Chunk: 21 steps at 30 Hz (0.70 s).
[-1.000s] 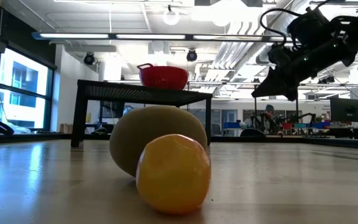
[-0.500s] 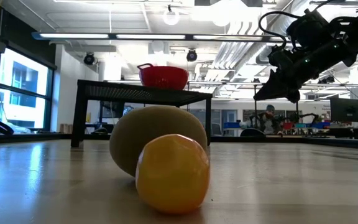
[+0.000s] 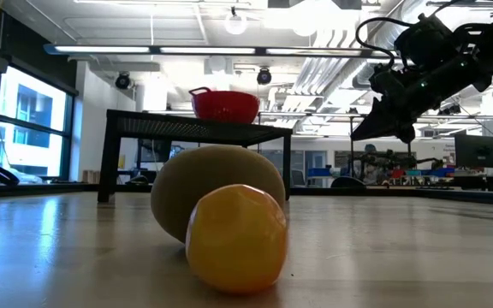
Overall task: Pick & Place Fruit
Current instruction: Put the pomegranate into the red strainer bowl on the shelf
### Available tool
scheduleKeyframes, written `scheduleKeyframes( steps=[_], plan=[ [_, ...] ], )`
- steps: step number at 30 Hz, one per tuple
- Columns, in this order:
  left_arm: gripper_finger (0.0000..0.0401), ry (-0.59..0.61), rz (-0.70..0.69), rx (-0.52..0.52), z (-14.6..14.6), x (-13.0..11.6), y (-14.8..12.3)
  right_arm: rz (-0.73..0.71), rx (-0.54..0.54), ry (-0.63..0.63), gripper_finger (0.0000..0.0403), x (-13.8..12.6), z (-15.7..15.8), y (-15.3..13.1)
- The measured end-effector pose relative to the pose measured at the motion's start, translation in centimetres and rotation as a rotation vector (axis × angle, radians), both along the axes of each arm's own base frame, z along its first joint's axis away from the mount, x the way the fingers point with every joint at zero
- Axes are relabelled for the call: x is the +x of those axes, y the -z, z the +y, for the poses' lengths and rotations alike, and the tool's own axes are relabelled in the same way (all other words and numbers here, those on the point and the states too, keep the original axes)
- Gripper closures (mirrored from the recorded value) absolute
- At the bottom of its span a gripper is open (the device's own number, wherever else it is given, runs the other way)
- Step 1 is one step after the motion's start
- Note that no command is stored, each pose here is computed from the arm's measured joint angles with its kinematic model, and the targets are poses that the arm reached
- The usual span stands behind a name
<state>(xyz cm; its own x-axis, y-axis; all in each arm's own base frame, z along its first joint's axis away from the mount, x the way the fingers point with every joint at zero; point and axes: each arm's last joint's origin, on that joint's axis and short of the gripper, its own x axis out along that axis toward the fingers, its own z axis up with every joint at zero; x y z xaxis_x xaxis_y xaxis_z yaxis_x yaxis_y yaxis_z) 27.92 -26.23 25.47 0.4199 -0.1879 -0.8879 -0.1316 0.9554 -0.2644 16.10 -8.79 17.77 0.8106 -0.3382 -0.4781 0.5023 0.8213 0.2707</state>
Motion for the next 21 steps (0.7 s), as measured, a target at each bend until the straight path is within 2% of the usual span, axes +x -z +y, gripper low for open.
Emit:
scheduleKeyframes(
  steps=[4, 15, 18, 21],
  plan=[
    [0.0348, -0.004, -0.002, 0.002, 0.01, 0.01, 0.0, -0.004, 0.011, 0.006, 0.0401, 0.0, 0.0, 0.01],
    [0.0166, -0.043, -0.019, 0.009, 0.08, 0.08, -0.04, -0.005, 0.011, 0.006, 0.0401, 0.0, 0.0, 0.0],
    [0.0138, -0.041, -0.026, -0.004, -0.01, 0.16, -0.1, -0.005, 0.011, 0.006, 0.0401, 0.0, 0.0, 0.0],
    [0.0129, -0.041, -0.056, -0.036, -0.27, 0.43, -0.27, -0.005, 0.011, 0.007, 0.0401, 0.0, 0.0, 0.0]
  ],
)
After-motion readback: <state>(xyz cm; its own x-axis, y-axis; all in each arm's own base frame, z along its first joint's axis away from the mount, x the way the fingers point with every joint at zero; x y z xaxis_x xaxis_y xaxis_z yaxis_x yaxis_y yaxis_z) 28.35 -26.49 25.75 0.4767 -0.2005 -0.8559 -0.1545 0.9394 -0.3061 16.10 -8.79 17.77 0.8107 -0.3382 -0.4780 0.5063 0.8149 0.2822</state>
